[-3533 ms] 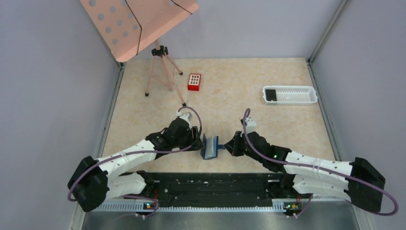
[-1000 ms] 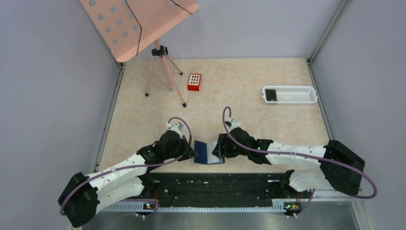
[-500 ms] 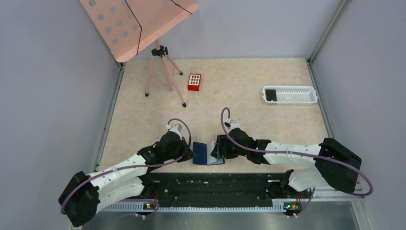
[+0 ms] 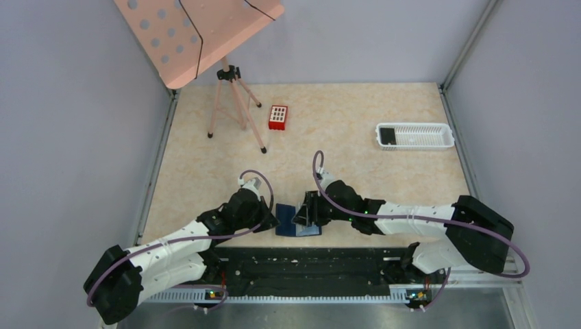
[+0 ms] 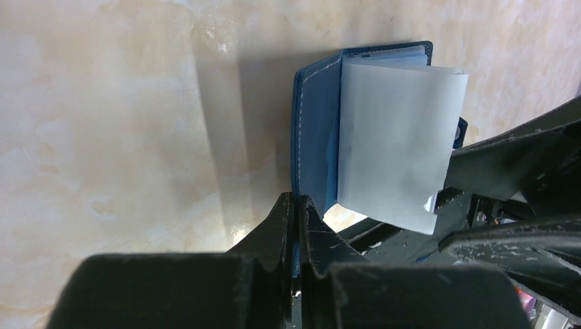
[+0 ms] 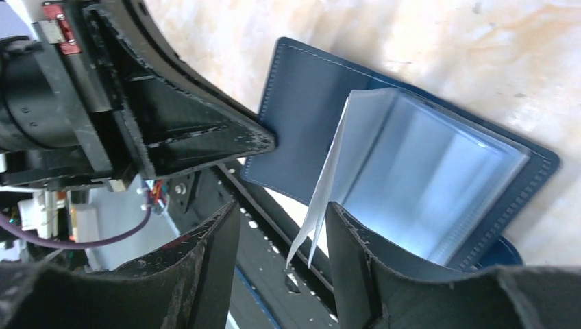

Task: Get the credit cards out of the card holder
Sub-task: Open the card holder at the center of the board.

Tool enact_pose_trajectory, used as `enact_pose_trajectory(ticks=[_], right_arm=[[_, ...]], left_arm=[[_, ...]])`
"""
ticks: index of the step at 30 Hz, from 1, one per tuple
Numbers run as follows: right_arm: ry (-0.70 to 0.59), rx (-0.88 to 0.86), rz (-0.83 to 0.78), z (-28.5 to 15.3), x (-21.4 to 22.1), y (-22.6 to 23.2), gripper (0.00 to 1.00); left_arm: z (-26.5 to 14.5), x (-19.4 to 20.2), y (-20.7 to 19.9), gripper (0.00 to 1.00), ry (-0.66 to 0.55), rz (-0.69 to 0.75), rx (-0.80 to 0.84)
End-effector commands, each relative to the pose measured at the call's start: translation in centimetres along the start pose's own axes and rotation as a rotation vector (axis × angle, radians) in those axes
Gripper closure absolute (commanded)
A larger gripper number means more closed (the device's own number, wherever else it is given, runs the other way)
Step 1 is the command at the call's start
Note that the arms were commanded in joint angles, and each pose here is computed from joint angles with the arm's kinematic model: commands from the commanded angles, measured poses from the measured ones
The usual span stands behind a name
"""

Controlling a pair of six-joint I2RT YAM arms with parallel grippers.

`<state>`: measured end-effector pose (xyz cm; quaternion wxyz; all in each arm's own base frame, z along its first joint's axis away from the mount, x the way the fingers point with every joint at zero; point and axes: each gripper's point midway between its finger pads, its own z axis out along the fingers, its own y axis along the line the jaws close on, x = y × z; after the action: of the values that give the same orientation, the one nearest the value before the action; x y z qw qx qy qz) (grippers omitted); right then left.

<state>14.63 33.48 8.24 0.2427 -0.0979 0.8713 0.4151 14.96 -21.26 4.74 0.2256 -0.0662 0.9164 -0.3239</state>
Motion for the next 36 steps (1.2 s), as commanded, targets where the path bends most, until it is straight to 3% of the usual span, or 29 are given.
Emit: enact_pose_trajectory(ticks=[1, 5, 9, 15, 22, 36], right_arm=[[-0.004, -0.167, -0.019, 0.4, -0.7, 3.4, 0.52], [0.01, -0.222, -0.024, 0.7, -0.5, 4.4, 0.57], [0.011, -0.152, -0.031, 0.7, -0.3, 3.0, 0.6], [-0.052, 0.068, -0.03, -0.7, -1.5, -1.2, 0.44], [-0.096, 0.116, 0.015, -2.3, -1.8, -2.9, 0.44], [-0.038, 0.184, 0.077, -0.9, -0.1, -4.9, 0.45]], left_arm=[[0.2, 0.2, -0.2, 1.0, 0.002, -0.004, 0.025], [0.3, 0.3, -0.5, 1.0, 0.005, -0.014, 0.043], [0.4, 0.6, -0.3, 1.0, 0.01, -0.024, 0.046], [0.6, 0.9, 0.3, 1.0, 0.012, -0.031, 0.031], [0.6, 0.8, 0.3, 1.0, 0.007, -0.037, 0.03], [0.6, 0.9, 0.4, 1.0, 0.01, -0.044, 0.029]])
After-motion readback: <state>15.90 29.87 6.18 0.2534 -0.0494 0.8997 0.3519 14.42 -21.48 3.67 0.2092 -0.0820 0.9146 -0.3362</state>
